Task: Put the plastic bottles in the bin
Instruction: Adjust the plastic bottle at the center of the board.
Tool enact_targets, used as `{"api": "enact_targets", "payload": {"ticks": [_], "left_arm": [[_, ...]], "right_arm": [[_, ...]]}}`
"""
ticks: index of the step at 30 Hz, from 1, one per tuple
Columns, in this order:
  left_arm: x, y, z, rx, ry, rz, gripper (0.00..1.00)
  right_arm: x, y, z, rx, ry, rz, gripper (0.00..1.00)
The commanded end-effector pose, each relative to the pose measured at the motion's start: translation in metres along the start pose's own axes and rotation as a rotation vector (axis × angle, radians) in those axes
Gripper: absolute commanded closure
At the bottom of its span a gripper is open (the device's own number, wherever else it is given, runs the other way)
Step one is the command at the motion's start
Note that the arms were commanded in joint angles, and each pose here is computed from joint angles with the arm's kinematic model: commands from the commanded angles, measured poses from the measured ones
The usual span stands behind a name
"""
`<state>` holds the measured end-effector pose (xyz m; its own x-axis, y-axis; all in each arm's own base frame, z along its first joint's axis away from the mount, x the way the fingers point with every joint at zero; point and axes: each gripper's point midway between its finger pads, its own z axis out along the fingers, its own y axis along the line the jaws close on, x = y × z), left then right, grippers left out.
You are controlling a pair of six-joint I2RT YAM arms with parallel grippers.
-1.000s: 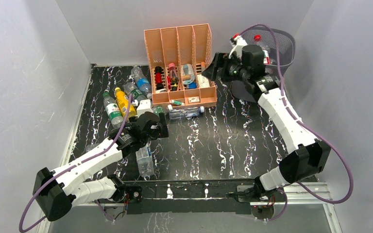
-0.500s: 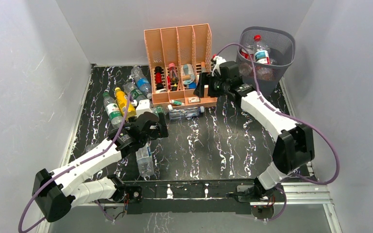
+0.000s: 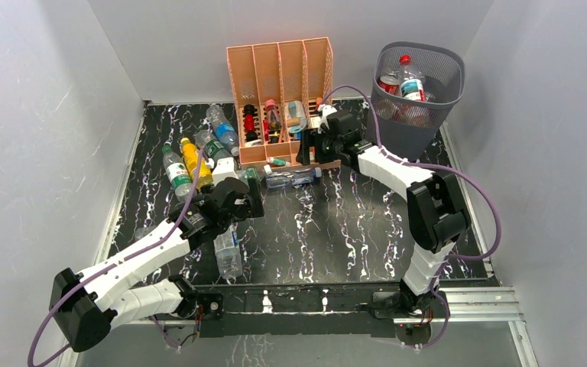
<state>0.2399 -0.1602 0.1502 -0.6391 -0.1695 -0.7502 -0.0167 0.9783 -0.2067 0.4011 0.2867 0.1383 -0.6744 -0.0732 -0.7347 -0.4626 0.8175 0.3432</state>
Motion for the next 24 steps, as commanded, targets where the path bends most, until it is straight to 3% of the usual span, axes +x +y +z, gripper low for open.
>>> {"api": "enact_targets", "payload": {"ticks": [1,24], "left_arm": [[0.002,0.007,-0.004,-0.010,-0.001,-0.009,0.02],[0.005,0.009,-0.002,-0.018,0.006,0.000,0.02]], "right_arm": [[-0.007,0.008,0.014,-0.036,-0.062,-0.053,0.11],[0.044,0.013,0.045,-0.075,0.006,-0.112,0.12]]}}
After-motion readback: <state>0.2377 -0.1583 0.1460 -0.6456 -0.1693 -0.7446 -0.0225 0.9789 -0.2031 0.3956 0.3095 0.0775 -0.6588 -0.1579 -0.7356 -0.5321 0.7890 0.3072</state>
